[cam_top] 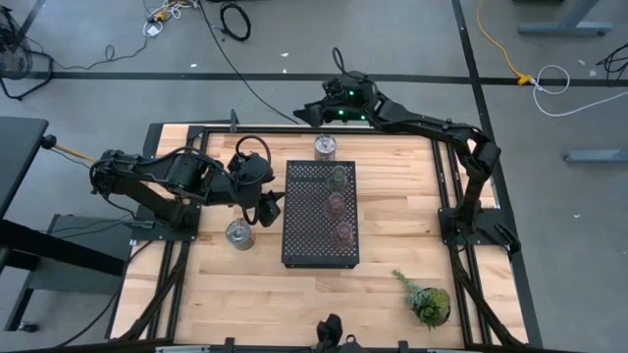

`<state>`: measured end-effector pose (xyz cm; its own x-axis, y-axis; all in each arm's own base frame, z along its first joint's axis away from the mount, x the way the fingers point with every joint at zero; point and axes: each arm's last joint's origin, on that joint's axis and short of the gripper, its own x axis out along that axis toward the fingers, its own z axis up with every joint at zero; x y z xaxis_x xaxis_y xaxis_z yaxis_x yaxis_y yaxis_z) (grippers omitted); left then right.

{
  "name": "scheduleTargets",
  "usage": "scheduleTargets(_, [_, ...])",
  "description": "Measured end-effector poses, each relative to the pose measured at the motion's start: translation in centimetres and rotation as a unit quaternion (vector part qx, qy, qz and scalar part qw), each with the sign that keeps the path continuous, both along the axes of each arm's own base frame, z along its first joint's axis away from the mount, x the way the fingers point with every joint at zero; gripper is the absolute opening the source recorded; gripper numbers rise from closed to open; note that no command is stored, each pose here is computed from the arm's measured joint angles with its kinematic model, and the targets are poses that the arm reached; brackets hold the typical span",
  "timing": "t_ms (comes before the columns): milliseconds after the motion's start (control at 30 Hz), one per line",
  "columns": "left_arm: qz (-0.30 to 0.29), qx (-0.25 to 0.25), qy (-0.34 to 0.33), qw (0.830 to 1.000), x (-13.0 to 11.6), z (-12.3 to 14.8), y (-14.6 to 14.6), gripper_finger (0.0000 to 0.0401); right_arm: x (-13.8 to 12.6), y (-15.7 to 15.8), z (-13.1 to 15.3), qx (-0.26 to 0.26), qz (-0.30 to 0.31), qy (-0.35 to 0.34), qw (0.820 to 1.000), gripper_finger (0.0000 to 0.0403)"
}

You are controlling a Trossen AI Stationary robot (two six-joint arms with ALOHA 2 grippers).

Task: Pick & Place candle stick holders
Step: Put the top silver scented candle on the shelf

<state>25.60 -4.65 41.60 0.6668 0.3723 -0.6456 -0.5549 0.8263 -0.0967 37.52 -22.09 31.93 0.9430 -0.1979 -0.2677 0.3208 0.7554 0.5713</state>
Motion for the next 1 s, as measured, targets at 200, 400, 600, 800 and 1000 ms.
scheduleTargets(200, [0.0, 0.0, 0.0, 1.0, 0.0, 0.0, 0.0, 0.0238, 0.9, 2.1, -0.6, -0.046, 0.09, 0.031, 0.994, 0.0396])
scheduleTargets(400, [0.0, 0.0, 0.0, 1.0, 0.0, 0.0, 0.0, 0.0238, 1.7, 3.6, -0.7, -0.096, 0.067, 0.053, 0.992, 0.0396])
scheduleTargets(600, [0.0, 0.0, 0.0, 1.0, 0.0, 0.0, 0.0, 0.0238, 0.9, 3.2, -2.0, -0.06, -0.012, 0.134, 0.989, 0.0396])
scheduleTargets(800, [0.0, 0.0, 0.0, 1.0, 0.0, 0.0, 0.0, 0.0238, -0.4, 2.3, -3.3, -0.021, -0.051, 0.207, 0.977, 0.0396])
scheduleTargets(1000, [0.001, -0.001, 0.0, 1.0, 0.0, 0.0, 0.0, 0.0238, -0.4, 2.2, -3.6, -0.044, -0.044, 0.224, 0.973, 0.0396])
